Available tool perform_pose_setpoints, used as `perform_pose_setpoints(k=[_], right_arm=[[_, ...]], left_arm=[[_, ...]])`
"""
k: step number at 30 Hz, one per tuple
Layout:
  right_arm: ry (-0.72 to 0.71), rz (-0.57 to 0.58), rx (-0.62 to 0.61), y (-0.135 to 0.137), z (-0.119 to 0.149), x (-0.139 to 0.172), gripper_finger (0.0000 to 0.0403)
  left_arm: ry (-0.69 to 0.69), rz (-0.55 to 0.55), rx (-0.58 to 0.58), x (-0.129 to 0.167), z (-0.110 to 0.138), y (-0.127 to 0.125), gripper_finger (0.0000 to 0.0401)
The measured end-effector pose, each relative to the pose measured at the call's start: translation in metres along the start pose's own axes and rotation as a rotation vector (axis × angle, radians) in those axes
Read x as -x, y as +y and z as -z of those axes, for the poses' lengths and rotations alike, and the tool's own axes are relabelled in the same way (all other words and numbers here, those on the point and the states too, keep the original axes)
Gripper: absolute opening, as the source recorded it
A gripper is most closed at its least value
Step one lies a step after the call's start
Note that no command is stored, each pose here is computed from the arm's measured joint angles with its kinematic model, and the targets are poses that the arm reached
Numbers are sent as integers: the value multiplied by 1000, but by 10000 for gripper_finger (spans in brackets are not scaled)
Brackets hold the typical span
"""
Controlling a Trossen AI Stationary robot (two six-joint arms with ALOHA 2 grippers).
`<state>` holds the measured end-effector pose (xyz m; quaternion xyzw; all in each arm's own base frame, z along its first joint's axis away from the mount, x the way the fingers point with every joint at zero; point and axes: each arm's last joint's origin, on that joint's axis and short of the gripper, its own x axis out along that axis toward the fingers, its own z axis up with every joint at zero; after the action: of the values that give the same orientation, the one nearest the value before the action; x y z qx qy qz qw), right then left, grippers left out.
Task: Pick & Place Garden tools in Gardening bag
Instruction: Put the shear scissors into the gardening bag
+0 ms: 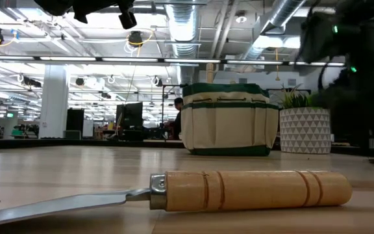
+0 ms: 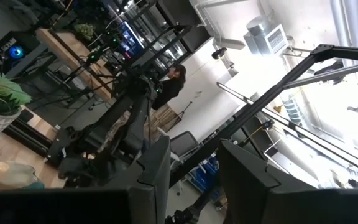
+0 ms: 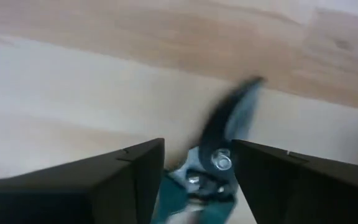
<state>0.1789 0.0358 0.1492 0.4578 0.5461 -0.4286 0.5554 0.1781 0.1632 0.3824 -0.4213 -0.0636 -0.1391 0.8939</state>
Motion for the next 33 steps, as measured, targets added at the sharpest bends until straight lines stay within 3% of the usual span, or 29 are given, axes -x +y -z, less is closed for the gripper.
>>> perform_pose_setpoints(k=[6, 8, 17, 21, 26, 33], right_arm=[[-9, -69, -62, -12, 4, 20, 213], [13, -82, -24, -14, 10, 22, 222], [36, -324, 564, 6, 53, 40, 211], [35, -268, 770, 10, 65, 43, 193], [132, -55, 1007, 3, 72, 39, 174], [173, -56, 1464, 5, 88, 37, 180]], left_arm=[[0, 0, -5, 0, 0, 0, 108], [0, 0, -4, 0, 0, 0, 108], [-1, 0, -26, 0, 0, 0, 108], [-4, -1, -27, 0, 0, 0, 108], [-5, -2, -28, 0, 0, 0, 108], [-5, -2, -28, 0, 0, 0, 108]])
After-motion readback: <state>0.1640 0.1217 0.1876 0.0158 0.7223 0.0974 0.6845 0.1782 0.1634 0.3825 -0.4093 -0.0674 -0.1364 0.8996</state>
